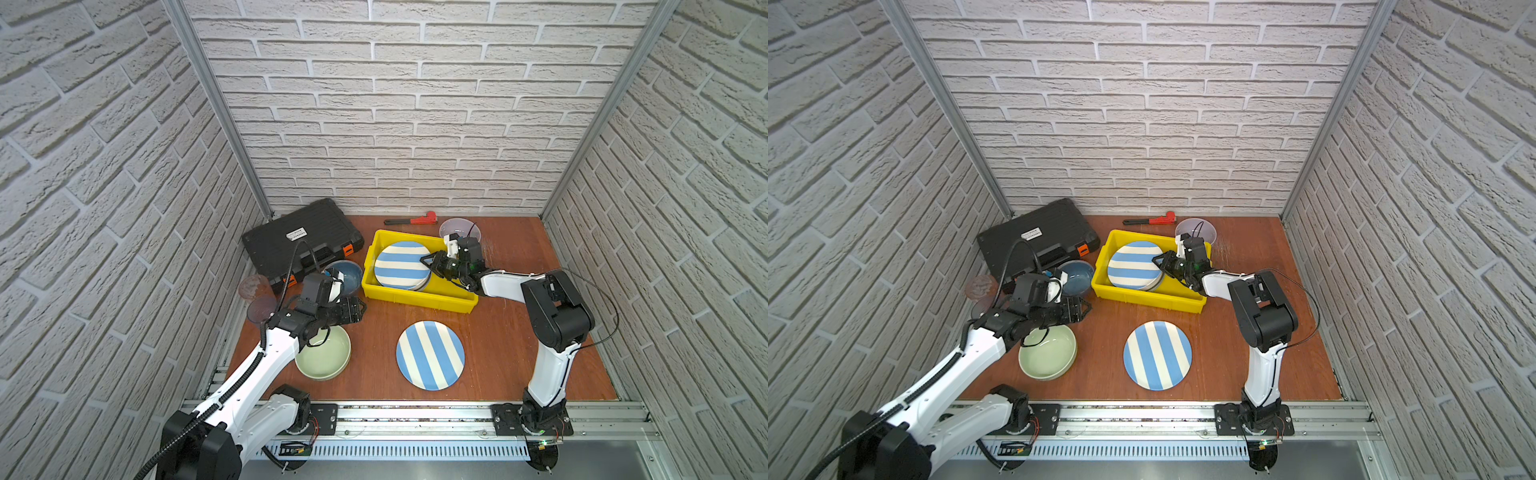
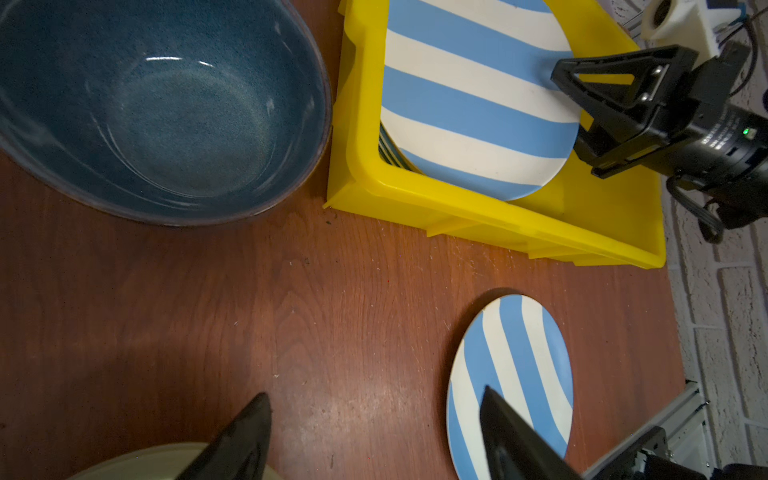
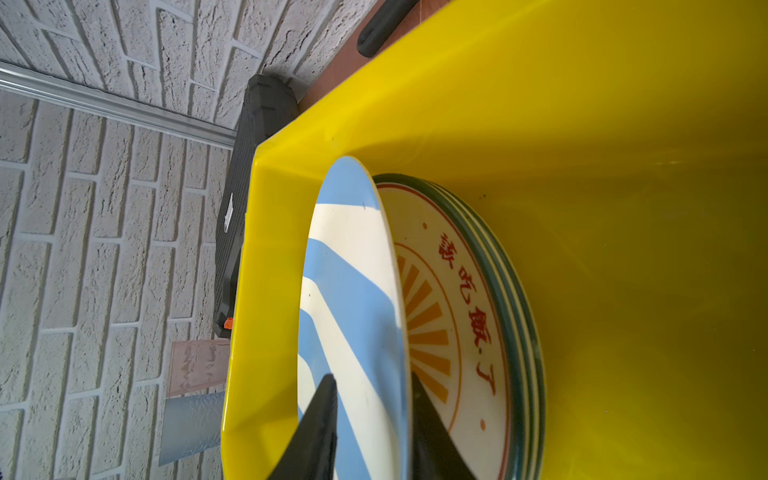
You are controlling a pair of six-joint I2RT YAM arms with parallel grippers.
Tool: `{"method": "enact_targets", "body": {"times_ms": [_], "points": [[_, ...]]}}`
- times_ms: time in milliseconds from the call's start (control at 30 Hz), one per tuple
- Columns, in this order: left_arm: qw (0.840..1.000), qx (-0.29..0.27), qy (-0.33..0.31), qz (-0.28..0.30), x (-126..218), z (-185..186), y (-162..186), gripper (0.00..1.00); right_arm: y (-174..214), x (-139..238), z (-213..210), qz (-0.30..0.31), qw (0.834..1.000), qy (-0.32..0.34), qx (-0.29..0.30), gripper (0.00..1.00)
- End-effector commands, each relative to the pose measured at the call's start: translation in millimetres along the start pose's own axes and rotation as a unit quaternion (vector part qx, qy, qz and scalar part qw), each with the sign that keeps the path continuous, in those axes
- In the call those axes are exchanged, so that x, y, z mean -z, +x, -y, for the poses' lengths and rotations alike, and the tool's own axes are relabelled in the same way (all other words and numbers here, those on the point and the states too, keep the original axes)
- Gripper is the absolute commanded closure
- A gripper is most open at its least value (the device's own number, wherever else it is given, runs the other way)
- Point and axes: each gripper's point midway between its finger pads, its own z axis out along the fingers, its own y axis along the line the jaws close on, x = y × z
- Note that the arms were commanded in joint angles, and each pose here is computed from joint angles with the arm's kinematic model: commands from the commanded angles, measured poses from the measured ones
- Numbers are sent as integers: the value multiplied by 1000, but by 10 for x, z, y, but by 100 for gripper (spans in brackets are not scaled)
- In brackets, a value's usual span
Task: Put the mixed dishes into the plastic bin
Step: 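Lower the striped plate flat onto the sunburst plates with the right gripper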
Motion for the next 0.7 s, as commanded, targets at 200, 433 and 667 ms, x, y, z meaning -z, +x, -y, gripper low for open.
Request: {"method": "enact_targets", "body": {"times_ms": [200,433,667], "points": [[1000,3,1,12,-19,-10,-59,21,-70,145,-47,-1,997,54,58,61],[1000,3,-1,10,-35,-24,-49,21,-44,271,-21,-13,989,108,98,54],[1000,4,0,11,-32,-19,-53,21,-28,363,-24,-23,978,157,133,52]]}}
